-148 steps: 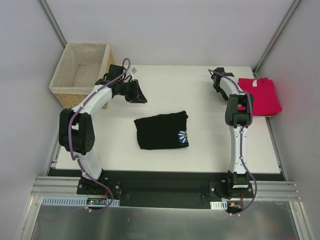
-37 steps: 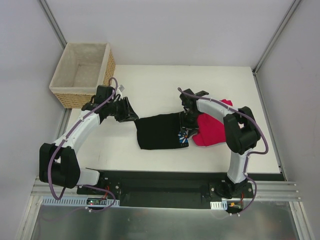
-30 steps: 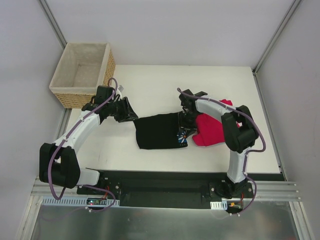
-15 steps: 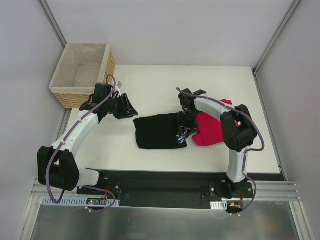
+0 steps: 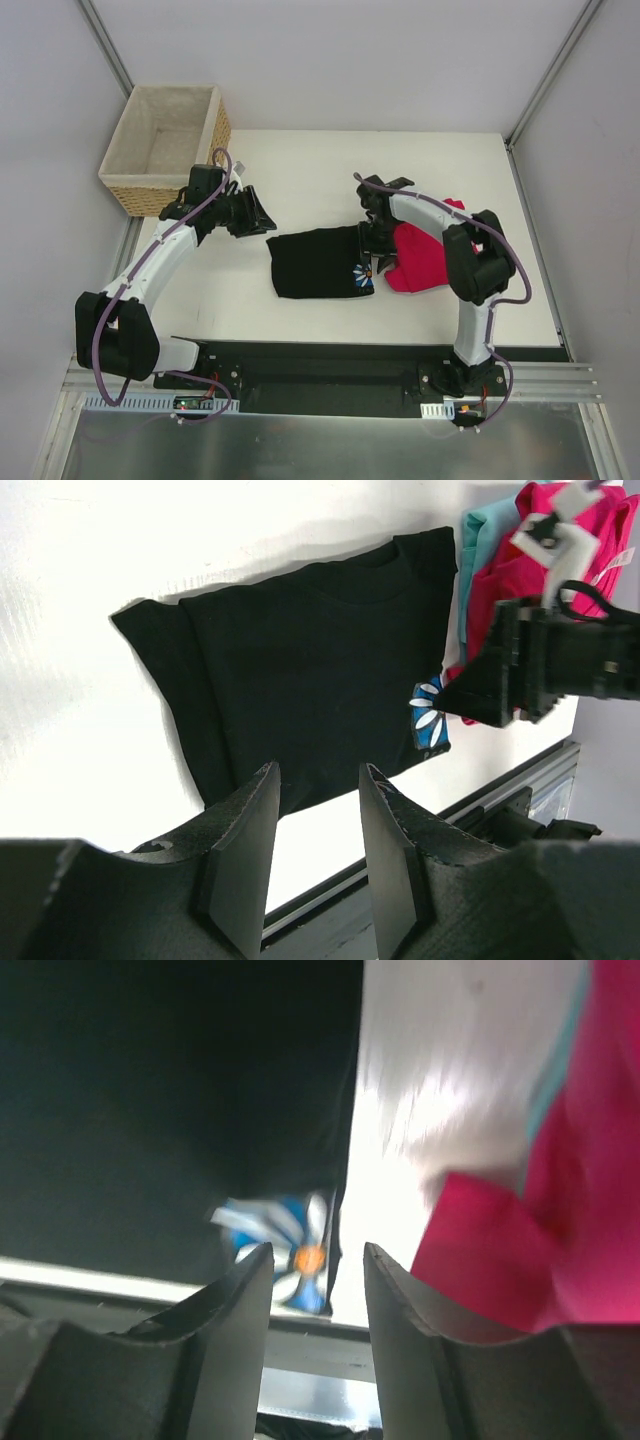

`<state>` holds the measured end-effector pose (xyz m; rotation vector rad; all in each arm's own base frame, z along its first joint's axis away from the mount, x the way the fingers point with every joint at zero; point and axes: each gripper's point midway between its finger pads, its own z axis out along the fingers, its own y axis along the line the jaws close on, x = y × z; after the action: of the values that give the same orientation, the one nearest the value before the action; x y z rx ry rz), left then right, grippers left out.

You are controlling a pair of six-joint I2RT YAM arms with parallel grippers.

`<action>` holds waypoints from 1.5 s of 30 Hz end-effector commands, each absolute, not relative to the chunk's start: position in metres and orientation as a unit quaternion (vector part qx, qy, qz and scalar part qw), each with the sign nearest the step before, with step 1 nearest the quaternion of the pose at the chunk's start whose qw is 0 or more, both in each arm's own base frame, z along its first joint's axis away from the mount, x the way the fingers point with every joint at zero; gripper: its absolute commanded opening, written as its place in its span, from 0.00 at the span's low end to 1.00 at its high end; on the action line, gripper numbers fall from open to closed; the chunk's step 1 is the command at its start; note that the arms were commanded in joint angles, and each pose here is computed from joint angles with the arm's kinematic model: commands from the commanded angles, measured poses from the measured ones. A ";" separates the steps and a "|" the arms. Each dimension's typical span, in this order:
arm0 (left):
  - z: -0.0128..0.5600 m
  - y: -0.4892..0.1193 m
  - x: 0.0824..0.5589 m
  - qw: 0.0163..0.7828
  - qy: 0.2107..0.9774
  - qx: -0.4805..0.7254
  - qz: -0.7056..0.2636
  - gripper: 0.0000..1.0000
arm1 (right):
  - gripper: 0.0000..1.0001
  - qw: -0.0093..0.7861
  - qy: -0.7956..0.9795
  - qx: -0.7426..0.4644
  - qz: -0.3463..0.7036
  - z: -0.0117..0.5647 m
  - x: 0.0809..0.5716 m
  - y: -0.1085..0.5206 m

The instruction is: Fold and stack the t-shirts

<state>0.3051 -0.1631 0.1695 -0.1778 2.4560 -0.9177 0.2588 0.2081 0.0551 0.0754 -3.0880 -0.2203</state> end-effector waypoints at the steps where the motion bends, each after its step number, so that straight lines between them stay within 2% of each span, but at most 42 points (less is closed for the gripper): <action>1: 0.196 -0.162 0.308 0.287 0.892 -0.048 -0.346 0.37 | 0.44 0.043 -0.997 0.032 -0.053 0.030 0.261 0.209; 12: 0.222 -0.159 0.309 0.315 0.884 -0.040 -0.342 0.37 | 0.44 0.048 -0.996 0.029 -0.064 0.020 0.272 0.215; 20: 0.201 -0.157 0.302 0.278 0.897 -0.076 -0.336 0.36 | 0.38 0.055 -0.995 0.028 -0.080 0.011 0.274 0.222; 23: 0.208 -0.157 0.301 0.289 0.894 -0.071 -0.336 0.36 | 0.36 0.056 -0.994 0.022 -0.097 0.007 0.275 0.229; 26: 0.219 -0.157 0.304 0.298 0.890 -0.062 -0.339 0.37 | 0.30 0.063 -0.991 0.012 -0.114 0.000 0.276 0.236; 29: 0.225 -0.158 0.306 0.301 0.889 -0.058 -0.340 0.37 | 0.19 0.067 -0.990 0.010 -0.121 -0.004 0.276 0.239; 30: 0.224 -0.158 0.306 0.300 0.890 -0.059 -0.339 0.37 | 0.08 0.068 -0.990 0.010 -0.120 -0.005 0.276 0.239; 31: 0.222 -0.157 0.306 0.298 0.891 -0.061 -0.337 0.37 | 0.04 0.068 -0.990 0.010 -0.120 -0.005 0.276 0.239; 33: 0.209 -0.157 0.305 0.280 0.898 -0.072 -0.332 0.37 | 0.01 0.066 -0.990 0.014 -0.122 -0.005 0.276 0.240; 41: 0.132 -0.152 0.294 0.174 0.931 -0.129 -0.294 0.37 | 0.01 0.063 -0.990 0.020 -0.122 -0.002 0.276 0.238; 42: 0.122 -0.152 0.292 0.159 0.934 -0.132 -0.290 0.39 | 0.01 0.064 -0.990 0.022 -0.123 -0.001 0.276 0.238; 45: 0.100 -0.149 0.285 0.130 0.941 -0.150 -0.273 0.51 | 0.01 0.063 -0.991 0.026 -0.118 0.001 0.276 0.237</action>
<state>0.2960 -0.1566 0.1267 -0.3297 2.6483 -0.8500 0.2609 0.2357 0.0213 0.0309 -2.9262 -0.3939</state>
